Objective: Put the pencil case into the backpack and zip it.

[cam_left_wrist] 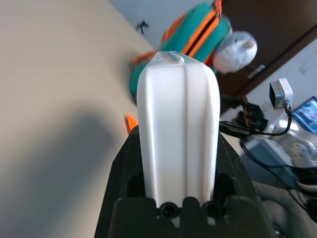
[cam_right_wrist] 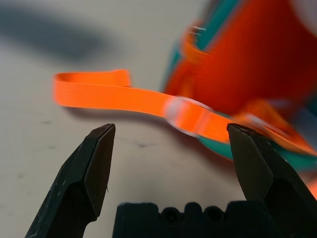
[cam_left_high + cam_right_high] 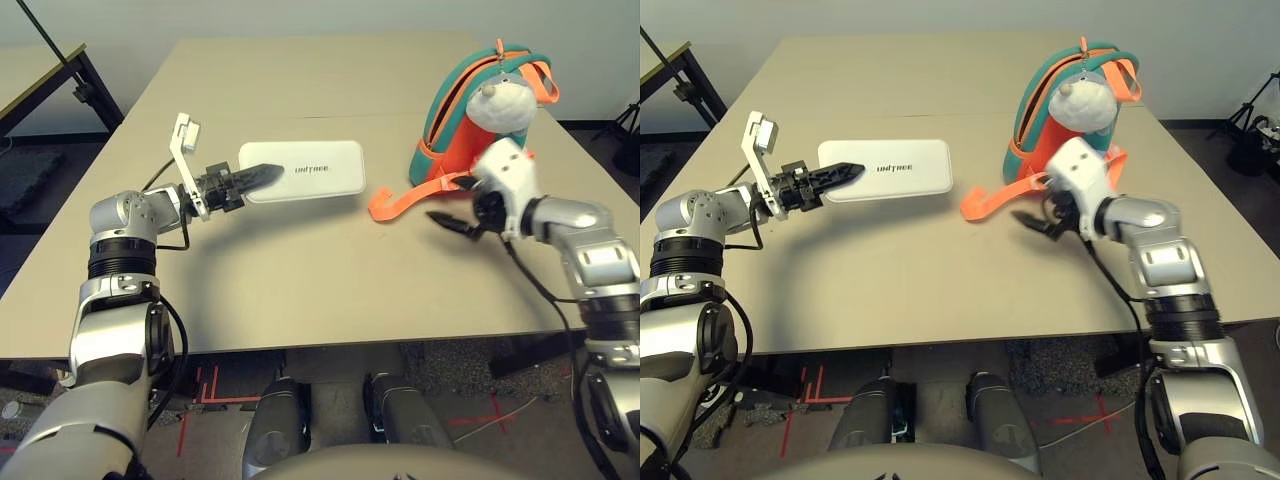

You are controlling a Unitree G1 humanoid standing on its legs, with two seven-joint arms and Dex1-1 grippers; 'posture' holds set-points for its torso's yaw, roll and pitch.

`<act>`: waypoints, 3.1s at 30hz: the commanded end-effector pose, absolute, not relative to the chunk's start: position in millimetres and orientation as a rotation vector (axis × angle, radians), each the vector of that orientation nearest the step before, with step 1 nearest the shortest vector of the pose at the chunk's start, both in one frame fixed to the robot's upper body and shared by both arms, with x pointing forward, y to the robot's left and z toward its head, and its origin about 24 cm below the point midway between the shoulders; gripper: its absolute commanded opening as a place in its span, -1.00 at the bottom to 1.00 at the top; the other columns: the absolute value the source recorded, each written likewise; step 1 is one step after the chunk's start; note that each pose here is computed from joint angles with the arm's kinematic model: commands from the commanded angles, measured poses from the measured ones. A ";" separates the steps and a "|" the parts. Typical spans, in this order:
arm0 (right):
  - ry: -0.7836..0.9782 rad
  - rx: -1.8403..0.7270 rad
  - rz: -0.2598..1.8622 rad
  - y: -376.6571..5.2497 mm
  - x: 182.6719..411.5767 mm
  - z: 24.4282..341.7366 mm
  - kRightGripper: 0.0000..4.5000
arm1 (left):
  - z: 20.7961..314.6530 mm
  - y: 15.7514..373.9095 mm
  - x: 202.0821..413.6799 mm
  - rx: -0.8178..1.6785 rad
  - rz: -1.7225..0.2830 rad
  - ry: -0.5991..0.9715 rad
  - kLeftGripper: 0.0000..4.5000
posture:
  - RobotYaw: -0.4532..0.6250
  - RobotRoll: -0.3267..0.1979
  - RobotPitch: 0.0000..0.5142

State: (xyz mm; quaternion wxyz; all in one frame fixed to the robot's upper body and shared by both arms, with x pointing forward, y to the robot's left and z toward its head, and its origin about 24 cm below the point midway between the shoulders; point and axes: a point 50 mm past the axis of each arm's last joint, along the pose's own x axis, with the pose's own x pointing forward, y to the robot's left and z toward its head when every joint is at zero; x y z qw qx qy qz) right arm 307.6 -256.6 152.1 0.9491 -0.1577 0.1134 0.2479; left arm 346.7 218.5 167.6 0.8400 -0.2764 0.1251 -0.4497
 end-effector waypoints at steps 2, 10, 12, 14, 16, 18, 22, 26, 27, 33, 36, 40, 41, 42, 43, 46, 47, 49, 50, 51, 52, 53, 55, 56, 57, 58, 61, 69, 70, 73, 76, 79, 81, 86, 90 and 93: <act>0.238 -0.261 0.392 -272.5 301.0 150.6 1.00 | 171.5 212.8 347.0 -0.556 -0.951 0.205 -0.39 | -0.51 0.25 -0.79; 0.170 -0.149 0.098 -295.2 319.8 151.8 1.00 | 176.3 208.2 348.3 -0.504 -0.947 0.163 -0.39 | -0.50 0.25 -0.83; 0.153 -0.125 0.069 -294.8 326.8 152.1 1.00 | 176.5 208.0 348.3 -0.503 -0.951 0.163 -0.39 | -0.50 0.25 -0.84; 0.145 -0.103 0.066 -291.8 336.1 150.4 1.00 | 176.8 207.1 348.3 -0.505 -0.957 0.164 -0.39 | -0.49 0.25 -0.85; 0.140 -0.071 0.070 -287.4 345.2 147.8 1.00 | 177.1 206.2 347.8 -0.507 -0.966 0.165 -0.39 | -0.48 0.25 -0.85; 0.136 -0.051 0.069 -284.5 353.4 145.4 1.00 | 177.0 206.0 347.0 -0.508 -0.969 0.167 -0.39 | -0.46 0.25 -0.85; 0.137 -0.022 0.064 -281.8 364.9 139.8 1.00 | 176.6 207.7 344.8 -0.507 -0.967 0.171 -0.39 | -0.43 0.25 -0.85; 0.120 0.021 0.047 -281.6 371.6 134.3 1.00 | 175.8 209.7 342.0 -0.509 -0.967 0.174 -0.39 | -0.41 0.25 -0.85; 0.111 0.027 0.038 -282.2 372.4 133.9 1.00 | 175.5 210.1 341.2 -0.511 -0.968 0.175 -0.39 | -0.41 0.25 -0.85; 0.069 0.054 0.049 -281.3 374.3 133.2 1.00 | 174.5 211.1 337.9 -0.516 -0.972 0.181 -0.39 | -0.40 0.25 -0.85; 0.030 0.074 0.078 -279.7 374.3 136.5 1.00 | 173.4 210.5 337.2 -0.518 -0.976 0.187 -0.39 | -0.40 0.25 -0.85; 0.002 0.086 0.101 -277.9 374.4 138.6 1.00 | 173.0 209.3 337.6 -0.518 -0.983 0.191 -0.39 | -0.41 0.25 -0.85; 0.000 0.088 0.109 -277.4 374.3 138.4 1.00 | 173.0 208.7 337.6 -0.519 -0.987 0.192 -0.39 | -0.41 0.25 -0.85; 0.000 0.089 0.113 -276.9 374.2 137.9 1.00 | 173.1 208.1 337.5 -0.518 -0.992 0.193 -0.39 | -0.41 0.25 -0.85; 0.001 0.089 0.115 -276.7 374.1 137.5 1.00 | 173.1 207.6 337.4 -0.518 -0.995 0.193 -0.39 | -0.41 0.25 -0.85; 0.000 0.086 0.120 -275.8 374.0 136.9 0.83 | 173.0 207.3 337.4 -0.517 -0.997 0.196 -0.39 | -0.41 0.25 -0.85; -0.001 0.087 0.132 -274.7 373.9 136.9 0.86 | 173.0 207.4 337.5 -0.517 -0.997 0.197 -0.39 | -0.41 0.25 -0.85; -0.002 0.087 0.144 -273.2 374.2 137.0 0.98 | 173.0 207.7 337.7 -0.516 -0.996 0.198 -0.39 | -0.41 0.25 -0.85; -0.002 0.093 0.146 -272.6 374.4 136.7 1.00 | 172.9 207.7 337.7 -0.515 -0.996 0.200 -0.39 | -0.41 0.25 -0.85; 0.001 0.095 0.142 -272.3 374.8 136.3 1.00 | 172.7 207.7 337.5 -0.514 -0.997 0.201 -0.39 | -0.41 0.25 -0.85; 0.002 0.097 0.135 -272.4 375.3 136.0 1.00 | 172.7 207.5 337.3 -0.514 -0.998 0.202 -0.39 | -0.41 0.25 -0.85; 0.000 0.102 0.133 -272.3 375.6 136.0 1.00 | 172.7 207.3 337.2 -0.513 -0.999 0.203 -0.39 | -0.41 0.25 -0.85; -0.006 0.113 0.128 -272.4 376.0 136.2 1.00 | 172.6 207.3 337.2 -0.513 -1.000 0.204 -0.39 | -0.40 0.25 -0.86; -0.006 0.117 0.127 -272.5 376.1 136.2 1.00 | 172.6 207.3 337.2 -0.512 -1.000 0.205 -0.39 | -0.40 0.25 -0.86; -0.007 0.118 0.126 -272.6 376.3 136.4 1.00 | 172.4 207.4 337.0 -0.512 -1.000 0.206 -0.39 | -0.40 0.25 -0.86; -0.007 0.118 0.126 -272.7 376.4 136.6 1.00 | 172.4 207.5 336.9 -0.511 -1.000 0.207 -0.39 | -0.40 0.25 -0.86; -0.008 0.118 0.129 -272.6 376.8 137.1 1.00 | 172.3 207.5 336.3 -0.512 -1.003 0.210 -0.39 | -0.40 0.25 -0.87; -0.008 0.119 0.108 -275.4 377.4 137.7 1.00 | 171.8 205.2 335.8 -0.513 -1.019 0.215 -0.39 | -0.41 0.25 -0.87; -0.008 0.119 0.105 -275.7 377.5 137.8 1.00 | 171.8 205.2 335.8 -0.513 -1.019 0.216 -0.39 | -0.41 0.25 -0.87; -0.007 0.119 0.100 -276.0 377.9 137.9 1.00 | 171.6 205.5 336.2 -0.513 -1.019 0.217 -0.39 | -0.41 0.25 -0.87; -0.005 0.117 0.091 -277.2 377.8 137.7 1.00 | 171.7 205.6 336.0 -0.512 -1.019 0.218 -0.39 | -0.41 0.25 -0.87; -0.006 0.117 0.088 -277.9 377.7 137.6 1.00 | 171.9 205.2 336.1 -0.512 -1.021 0.218 -0.39 | -0.41 0.25 -0.87; -0.007 0.118 0.087 -278.2 377.7 137.8 1.00 | 172.2 204.7 336.0 -0.512 -1.023 0.218 -0.39 | -0.41 0.25 -0.88; -0.008 0.116 0.083 -279.1 377.7 138.3 1.00 | 172.0 203.4 336.5 -0.510 -1.029 0.221 -0.39 | -0.42 0.25 -0.90; -0.009 0.113 0.079 -280.1 377.5 138.8 1.00 | 171.6 202.3 336.7 -0.510 -1.033 0.224 -0.39 | -0.42 0.25 -0.91; -0.006 0.107 0.073 -281.5 377.1 139.0 1.00 | 171.2 201.6 336.9 -0.508 -1.033 0.226 -0.39 | -0.42 0.25 -0.91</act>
